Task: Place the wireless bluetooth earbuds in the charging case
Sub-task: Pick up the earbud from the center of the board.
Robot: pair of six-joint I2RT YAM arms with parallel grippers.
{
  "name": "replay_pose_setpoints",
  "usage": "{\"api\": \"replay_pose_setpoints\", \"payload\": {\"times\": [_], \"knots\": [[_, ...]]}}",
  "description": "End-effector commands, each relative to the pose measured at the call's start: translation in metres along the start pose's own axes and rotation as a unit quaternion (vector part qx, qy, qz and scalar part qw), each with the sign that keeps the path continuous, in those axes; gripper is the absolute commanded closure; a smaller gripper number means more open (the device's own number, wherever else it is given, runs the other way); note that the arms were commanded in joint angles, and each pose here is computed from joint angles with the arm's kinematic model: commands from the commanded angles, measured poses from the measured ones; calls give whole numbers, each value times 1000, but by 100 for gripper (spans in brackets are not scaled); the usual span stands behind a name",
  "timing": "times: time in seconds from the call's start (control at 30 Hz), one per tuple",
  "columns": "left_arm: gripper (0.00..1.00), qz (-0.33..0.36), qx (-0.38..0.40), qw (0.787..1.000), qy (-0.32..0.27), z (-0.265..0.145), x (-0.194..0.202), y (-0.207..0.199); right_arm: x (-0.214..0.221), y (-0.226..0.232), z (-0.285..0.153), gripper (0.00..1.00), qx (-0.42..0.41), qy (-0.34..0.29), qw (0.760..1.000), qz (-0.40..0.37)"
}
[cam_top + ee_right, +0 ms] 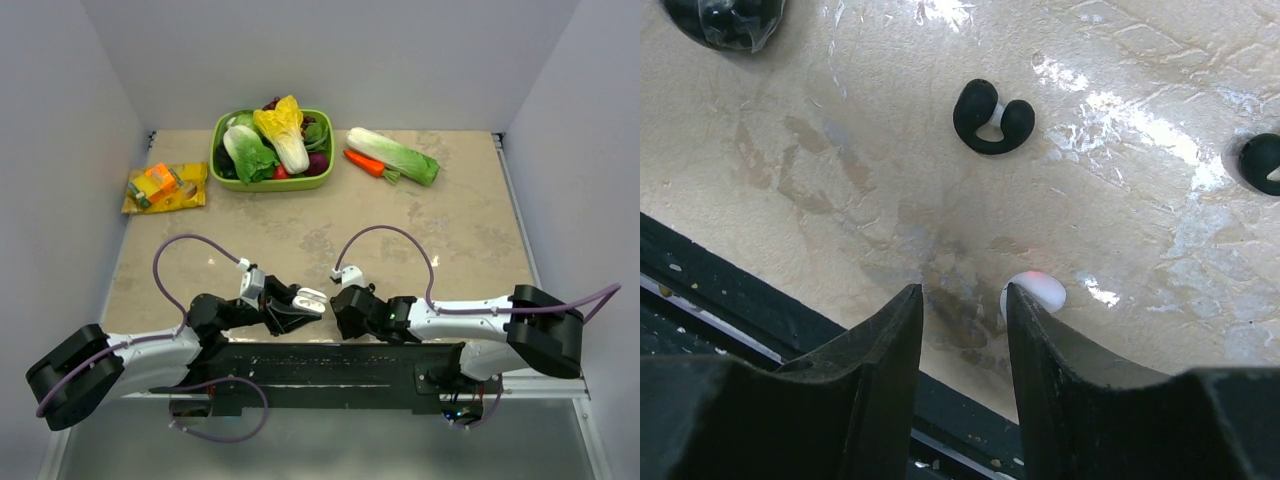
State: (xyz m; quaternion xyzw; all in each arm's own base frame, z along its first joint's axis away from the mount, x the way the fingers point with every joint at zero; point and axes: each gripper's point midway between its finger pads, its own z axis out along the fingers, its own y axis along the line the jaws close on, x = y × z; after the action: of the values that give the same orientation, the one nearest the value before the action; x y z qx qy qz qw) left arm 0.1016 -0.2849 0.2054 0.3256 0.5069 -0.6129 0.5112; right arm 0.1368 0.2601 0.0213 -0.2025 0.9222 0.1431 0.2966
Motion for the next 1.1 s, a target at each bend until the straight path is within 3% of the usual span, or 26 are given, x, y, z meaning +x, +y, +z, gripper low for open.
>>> {"api": "replay_pose_setpoints", "payload": {"times": [0.0, 0.8, 1.07], "knots": [[100, 171, 108, 953, -223, -15, -106, -64, -8, -5, 1, 58, 25, -13, 1000, 14], [100, 170, 107, 954, -224, -16, -105, -64, -6, -21, -8, 58, 65, -10, 997, 36], [100, 168, 108, 954, -223, -15, -105, -64, -3, -37, -7, 63, 117, -10, 992, 53]]}}
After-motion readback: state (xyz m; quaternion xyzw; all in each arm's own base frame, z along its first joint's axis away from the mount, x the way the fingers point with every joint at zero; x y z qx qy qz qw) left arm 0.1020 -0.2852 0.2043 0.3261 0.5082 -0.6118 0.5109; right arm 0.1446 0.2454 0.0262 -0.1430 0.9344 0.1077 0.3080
